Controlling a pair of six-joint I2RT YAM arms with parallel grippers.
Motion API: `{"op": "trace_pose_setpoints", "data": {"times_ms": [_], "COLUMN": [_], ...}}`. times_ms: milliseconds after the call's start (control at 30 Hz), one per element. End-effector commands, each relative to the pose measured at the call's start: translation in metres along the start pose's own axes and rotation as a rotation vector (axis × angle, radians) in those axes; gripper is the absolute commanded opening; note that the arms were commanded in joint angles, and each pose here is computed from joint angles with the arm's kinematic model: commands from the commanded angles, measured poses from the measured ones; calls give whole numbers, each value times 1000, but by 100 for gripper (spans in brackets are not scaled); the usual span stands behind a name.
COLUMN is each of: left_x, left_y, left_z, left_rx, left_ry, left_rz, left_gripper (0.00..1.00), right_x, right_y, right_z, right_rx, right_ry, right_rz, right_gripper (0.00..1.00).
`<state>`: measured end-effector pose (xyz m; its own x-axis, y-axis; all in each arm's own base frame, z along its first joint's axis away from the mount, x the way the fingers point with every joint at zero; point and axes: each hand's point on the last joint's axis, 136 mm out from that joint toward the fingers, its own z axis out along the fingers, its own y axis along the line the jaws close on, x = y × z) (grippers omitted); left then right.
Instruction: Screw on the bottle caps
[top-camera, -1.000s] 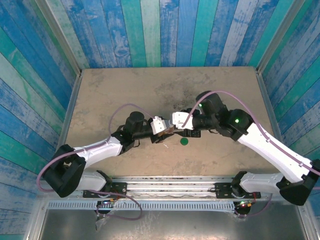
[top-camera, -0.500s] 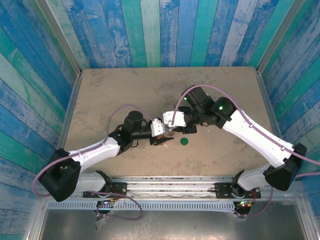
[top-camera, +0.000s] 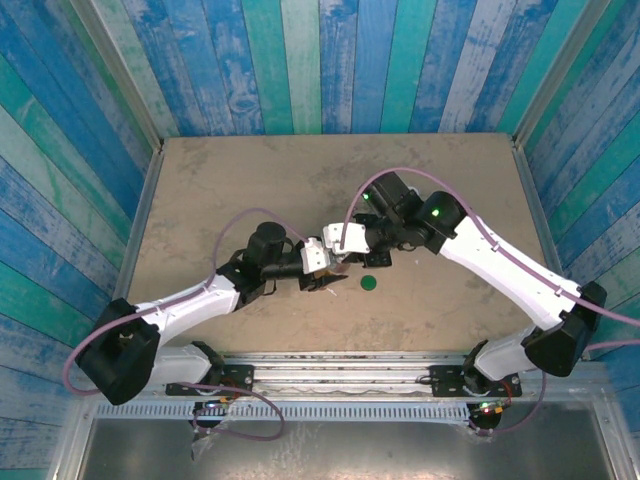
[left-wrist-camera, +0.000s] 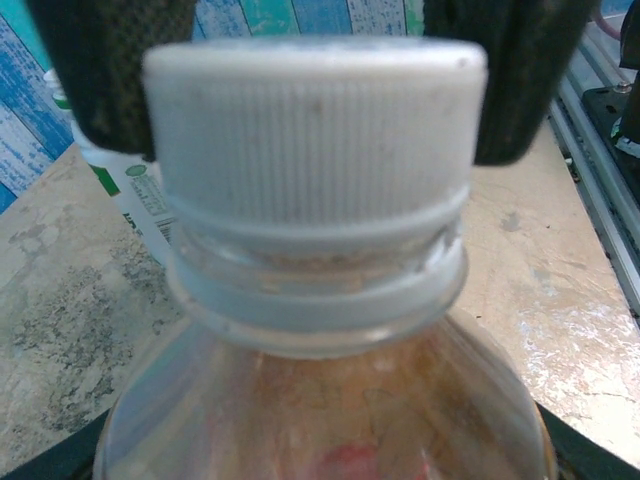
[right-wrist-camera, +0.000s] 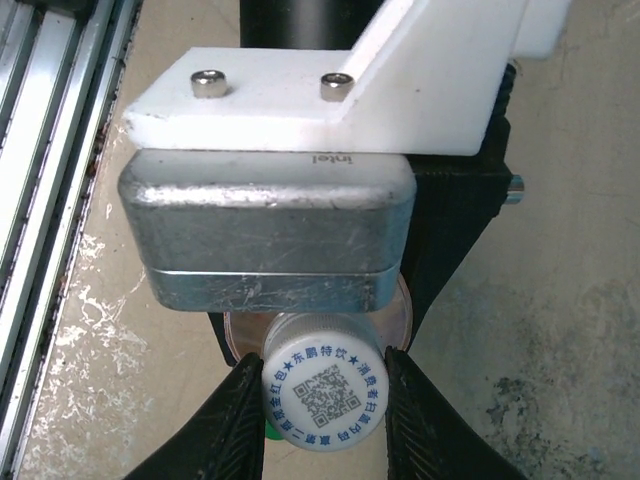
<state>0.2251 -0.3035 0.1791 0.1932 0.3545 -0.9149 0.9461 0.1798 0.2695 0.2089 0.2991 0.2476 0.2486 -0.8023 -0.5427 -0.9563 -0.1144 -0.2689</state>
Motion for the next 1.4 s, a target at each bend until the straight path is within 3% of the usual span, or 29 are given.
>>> {"op": "trace_pose_setpoints", "data": {"times_ms": [0, 167, 333, 500, 667, 767, 867, 1000, 1133, 1267, 1367], "left_x": [-22, -29, -18, -5, 11, 12, 13, 14, 10, 3, 3], "left_y": [33, 76, 109, 129, 129, 121, 111, 96, 71, 52, 44], "left_z": [-9, -20, -22, -27, -22, -18, -12, -11, -4, 0, 2], "left_rx": [-189, -449, -624, -749, -750, -701, -632, -555, -407, -289, -239], "left_ry": [-64, -94, -41, 18, 86, 84, 86, 72, 53, 16, 15], "left_rz": [54, 115, 148, 178, 208, 211, 205, 184, 155, 118, 96], "left_gripper": [64, 63, 61, 61, 61, 61, 62, 62, 63, 63, 63], "right_x": [-9, -2, 17, 26, 16, 18, 17, 8, 7, 1, 1], "right_y": [-12, -41, -54, -57, -62, -73, -83, -85, -73, -37, -29], "right_z": [-3, 5, 8, 17, 25, 19, 7, -16, -32, -37, -41], "right_rx": [34, 167, 270, 287, 253, 297, 300, 299, 342, 262, 253], "right_ry": [-14, -6, 22, -1, -85, -94, -111, -151, -145, -136, -99], "right_rz": [169, 553, 956, 1345, 1498, 1430, 1309, 954, 541, 98, -87], "right_gripper": [12, 13, 11, 17, 20, 36, 59, 74, 78, 81, 78]}}
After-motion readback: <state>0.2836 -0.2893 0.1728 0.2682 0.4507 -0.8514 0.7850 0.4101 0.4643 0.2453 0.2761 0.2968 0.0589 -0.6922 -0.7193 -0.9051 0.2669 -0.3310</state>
